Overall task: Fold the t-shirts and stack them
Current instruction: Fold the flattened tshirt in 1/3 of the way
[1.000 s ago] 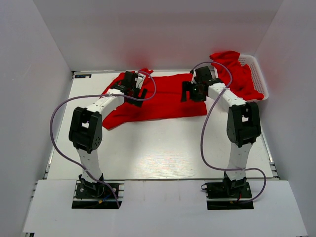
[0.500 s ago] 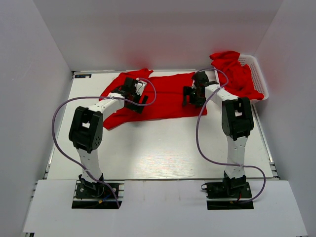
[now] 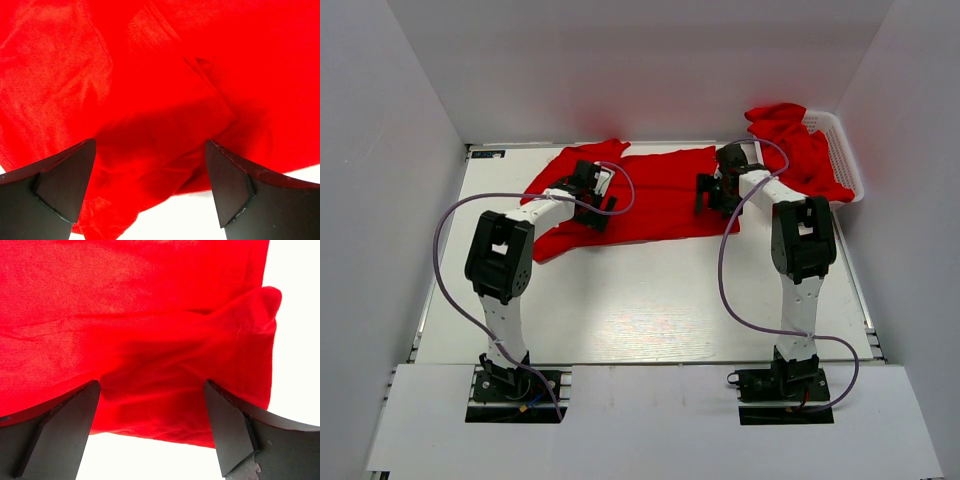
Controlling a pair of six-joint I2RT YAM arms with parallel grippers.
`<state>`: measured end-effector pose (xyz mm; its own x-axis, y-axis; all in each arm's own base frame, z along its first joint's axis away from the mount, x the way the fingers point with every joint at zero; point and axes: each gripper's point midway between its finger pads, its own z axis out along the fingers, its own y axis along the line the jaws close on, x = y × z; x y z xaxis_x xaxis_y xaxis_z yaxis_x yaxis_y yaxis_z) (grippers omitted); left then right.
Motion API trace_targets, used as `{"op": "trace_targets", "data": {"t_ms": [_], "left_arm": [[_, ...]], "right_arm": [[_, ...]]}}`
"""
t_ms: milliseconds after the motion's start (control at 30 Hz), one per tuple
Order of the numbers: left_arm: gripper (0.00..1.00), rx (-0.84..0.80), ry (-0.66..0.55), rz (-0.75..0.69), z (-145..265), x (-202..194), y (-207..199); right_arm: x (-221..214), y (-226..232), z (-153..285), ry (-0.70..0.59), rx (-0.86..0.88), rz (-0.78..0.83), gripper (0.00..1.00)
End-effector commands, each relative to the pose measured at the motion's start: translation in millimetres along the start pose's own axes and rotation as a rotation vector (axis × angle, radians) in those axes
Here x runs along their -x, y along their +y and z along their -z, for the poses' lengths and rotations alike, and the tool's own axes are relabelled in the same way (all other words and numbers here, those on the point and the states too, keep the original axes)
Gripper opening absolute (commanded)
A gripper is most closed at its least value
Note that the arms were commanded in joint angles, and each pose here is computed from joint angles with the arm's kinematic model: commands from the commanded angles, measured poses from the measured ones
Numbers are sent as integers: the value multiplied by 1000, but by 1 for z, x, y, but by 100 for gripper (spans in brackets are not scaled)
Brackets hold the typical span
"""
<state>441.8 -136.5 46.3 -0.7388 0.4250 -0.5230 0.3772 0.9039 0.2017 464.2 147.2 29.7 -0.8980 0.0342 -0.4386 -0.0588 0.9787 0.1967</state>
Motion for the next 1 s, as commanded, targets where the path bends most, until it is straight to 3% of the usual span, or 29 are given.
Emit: {"op": "trace_targets", "data": {"t_ms": [0, 200, 300, 433, 467, 533, 833, 967], "left_arm": [[100, 50, -28, 12, 3, 14, 10], [91, 62, -17, 1, -2, 13, 12], [75, 54, -32, 4, -1, 15, 10], [34, 30, -46, 14, 1, 17, 6], [14, 30, -46, 14, 1, 17, 6], [0, 31, -55, 25, 4, 19, 7], [0, 33, -133, 53, 20, 30, 17], [0, -54, -168, 20, 24, 35, 3]], "right_arm": [[3, -7, 2, -3, -22, -23, 90], [4, -11, 4, -3, -26, -29, 90], [4, -11, 4, -3, -26, -29, 90], [2, -12, 4, 4, -28, -34, 90], [1, -13, 5, 8, -31, -36, 90], [2, -12, 6, 2, -29, -39, 90], [0, -23, 5, 3, -71, -55, 90], [-2, -23, 3, 9, -64, -57, 90]]}}
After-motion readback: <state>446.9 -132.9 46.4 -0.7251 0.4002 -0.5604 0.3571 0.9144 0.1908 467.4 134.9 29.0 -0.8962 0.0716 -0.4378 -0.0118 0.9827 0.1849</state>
